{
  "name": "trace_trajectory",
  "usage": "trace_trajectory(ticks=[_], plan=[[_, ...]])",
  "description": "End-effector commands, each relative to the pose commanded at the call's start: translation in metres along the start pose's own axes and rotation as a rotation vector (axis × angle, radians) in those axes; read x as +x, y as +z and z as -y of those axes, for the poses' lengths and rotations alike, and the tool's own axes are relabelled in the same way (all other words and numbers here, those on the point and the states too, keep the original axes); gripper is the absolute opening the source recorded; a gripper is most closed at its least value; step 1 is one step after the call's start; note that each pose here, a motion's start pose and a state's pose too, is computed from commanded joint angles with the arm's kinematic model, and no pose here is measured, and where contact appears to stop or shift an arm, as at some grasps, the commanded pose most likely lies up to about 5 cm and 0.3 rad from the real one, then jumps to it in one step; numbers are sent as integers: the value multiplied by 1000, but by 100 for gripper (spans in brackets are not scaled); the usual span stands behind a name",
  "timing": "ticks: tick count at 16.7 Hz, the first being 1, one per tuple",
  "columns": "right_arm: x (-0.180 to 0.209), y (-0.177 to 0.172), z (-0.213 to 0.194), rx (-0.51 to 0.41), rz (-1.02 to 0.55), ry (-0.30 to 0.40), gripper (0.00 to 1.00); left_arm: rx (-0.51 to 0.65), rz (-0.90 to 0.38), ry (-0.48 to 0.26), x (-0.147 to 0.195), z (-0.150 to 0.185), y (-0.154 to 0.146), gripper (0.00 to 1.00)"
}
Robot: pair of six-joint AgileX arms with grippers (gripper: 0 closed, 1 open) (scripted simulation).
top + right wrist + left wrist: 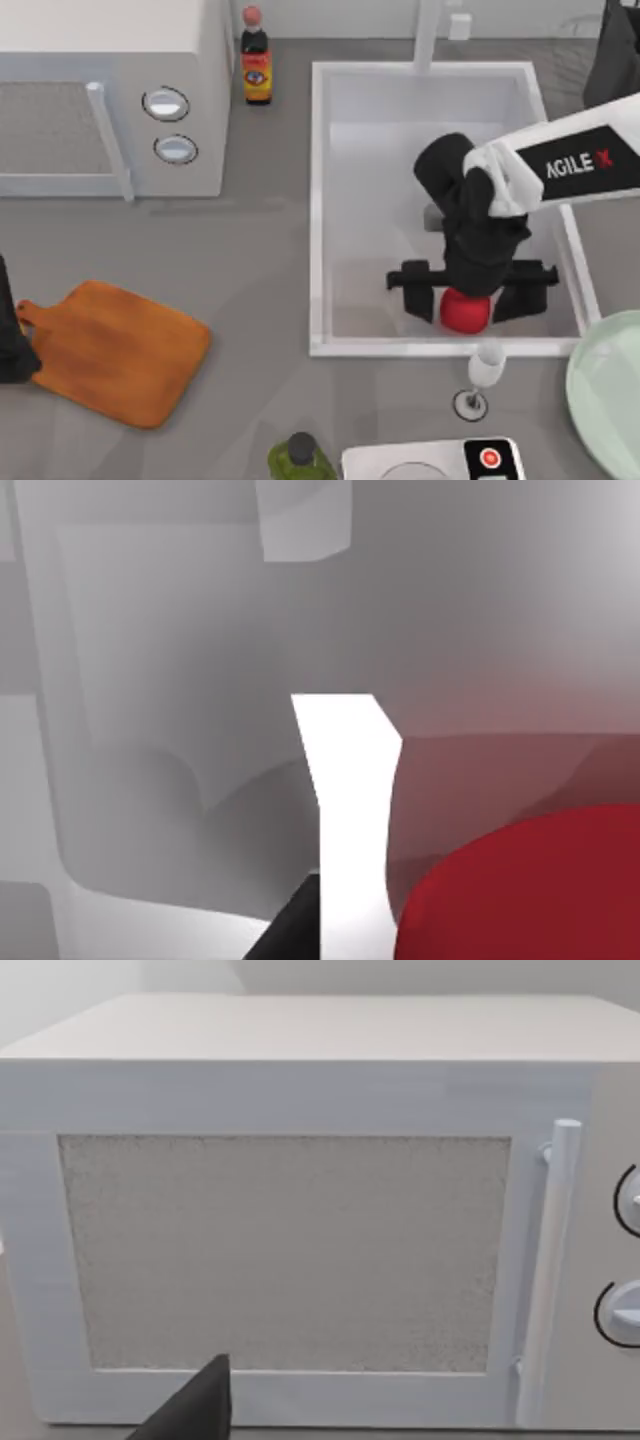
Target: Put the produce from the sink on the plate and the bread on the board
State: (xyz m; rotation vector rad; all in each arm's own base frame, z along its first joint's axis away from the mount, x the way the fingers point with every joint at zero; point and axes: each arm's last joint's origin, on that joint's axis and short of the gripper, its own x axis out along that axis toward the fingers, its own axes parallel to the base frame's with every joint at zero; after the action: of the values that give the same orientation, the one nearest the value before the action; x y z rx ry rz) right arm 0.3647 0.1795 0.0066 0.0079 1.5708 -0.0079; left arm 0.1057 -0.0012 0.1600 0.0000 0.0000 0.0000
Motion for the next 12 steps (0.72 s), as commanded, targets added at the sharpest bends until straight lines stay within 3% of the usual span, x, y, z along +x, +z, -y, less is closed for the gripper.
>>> trace_trajectory(ticks=[3, 11, 12], plan=[[0, 0, 0, 0, 0, 0, 2, 0, 0, 0, 0, 0, 0, 100], [0, 0, 0, 0, 0, 0, 0, 0, 0, 0, 0, 0, 0, 100], [-28, 6, -1, -10, 50, 0, 0, 0, 0, 0, 0, 0, 0, 100]])
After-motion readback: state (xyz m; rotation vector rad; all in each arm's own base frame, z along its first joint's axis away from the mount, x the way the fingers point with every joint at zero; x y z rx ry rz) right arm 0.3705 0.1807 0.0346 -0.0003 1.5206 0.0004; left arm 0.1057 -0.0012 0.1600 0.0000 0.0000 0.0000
